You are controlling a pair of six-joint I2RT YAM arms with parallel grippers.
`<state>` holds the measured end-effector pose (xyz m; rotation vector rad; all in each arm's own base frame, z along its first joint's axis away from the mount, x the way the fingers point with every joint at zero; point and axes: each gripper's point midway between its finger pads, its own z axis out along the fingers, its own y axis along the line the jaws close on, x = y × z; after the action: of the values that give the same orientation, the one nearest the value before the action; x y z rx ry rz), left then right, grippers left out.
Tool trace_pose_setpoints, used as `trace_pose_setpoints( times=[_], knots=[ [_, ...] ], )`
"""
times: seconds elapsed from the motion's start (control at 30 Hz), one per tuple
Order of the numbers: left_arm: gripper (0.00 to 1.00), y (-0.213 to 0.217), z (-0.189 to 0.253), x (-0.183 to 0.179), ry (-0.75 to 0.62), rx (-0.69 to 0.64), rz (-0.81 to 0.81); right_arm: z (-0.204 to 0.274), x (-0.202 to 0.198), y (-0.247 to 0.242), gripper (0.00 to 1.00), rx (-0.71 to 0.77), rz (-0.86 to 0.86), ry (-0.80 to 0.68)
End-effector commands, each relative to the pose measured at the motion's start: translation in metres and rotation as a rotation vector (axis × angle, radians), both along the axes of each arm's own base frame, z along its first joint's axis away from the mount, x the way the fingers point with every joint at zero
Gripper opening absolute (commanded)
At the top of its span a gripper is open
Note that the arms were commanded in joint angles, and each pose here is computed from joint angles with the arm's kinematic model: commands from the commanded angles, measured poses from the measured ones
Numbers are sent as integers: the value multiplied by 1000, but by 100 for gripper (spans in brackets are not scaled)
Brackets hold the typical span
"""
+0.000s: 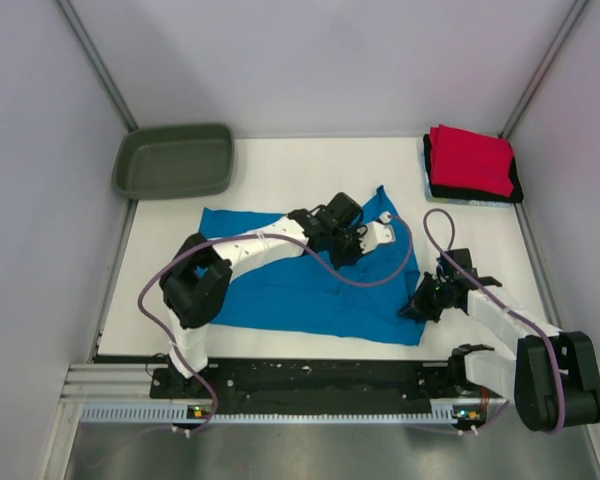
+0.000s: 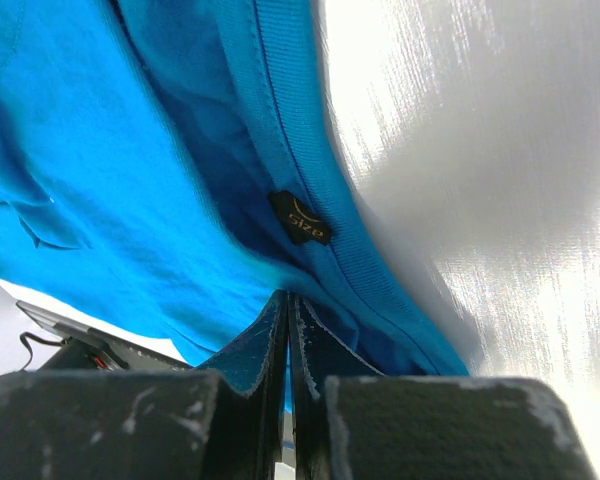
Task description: Fold and stack the t-shirts
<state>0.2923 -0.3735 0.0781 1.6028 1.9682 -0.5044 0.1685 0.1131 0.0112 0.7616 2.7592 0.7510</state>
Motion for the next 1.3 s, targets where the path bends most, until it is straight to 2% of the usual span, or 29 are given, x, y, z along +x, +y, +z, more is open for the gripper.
trace_pose_setpoints(
  times=[0.0, 0.1, 0.23, 0.3, 0.5, 0.83, 0.97, 1.03, 1.1, 1.2, 1.27],
  knots=[
    [3, -37, 37, -72, 48, -113, -296, -20, -8, -19, 0, -107, -29, 35],
    [0, -43, 10, -85, 155, -104, -315, -20, -8, -20, 0, -110, -31, 33],
    [0, -51, -22, -72, 182, -43, -261, -20, -8, -19, 0, -109, -30, 34],
    [0, -51, -28, -56, 152, -21, -198, -20, -9, -19, 0, -107, -29, 34],
    [0, -32, -22, -19, 109, -46, -12, -21, -10, -21, 0, -114, -38, 32],
    [0, 19, -49, 9, 94, 82, 145, -21, -9, -23, 0, -124, -48, 36],
    [0, 28, -27, 20, 83, 59, 154, -18, -5, -23, 0, -128, -36, 14],
    [7, 32, 1, 15, 92, 13, 111, -11, 2, -26, 0, -149, -23, -24],
    [21, 44, 30, 14, 78, -7, 94, 6, 15, -33, 2, -199, -9, -81],
    [40, 80, 64, 23, 42, -9, 150, 57, 54, -41, 18, -261, 5, -251],
    [46, 114, 77, 39, 17, -9, 262, 99, 85, -45, 31, -301, 11, -377]
  ],
)
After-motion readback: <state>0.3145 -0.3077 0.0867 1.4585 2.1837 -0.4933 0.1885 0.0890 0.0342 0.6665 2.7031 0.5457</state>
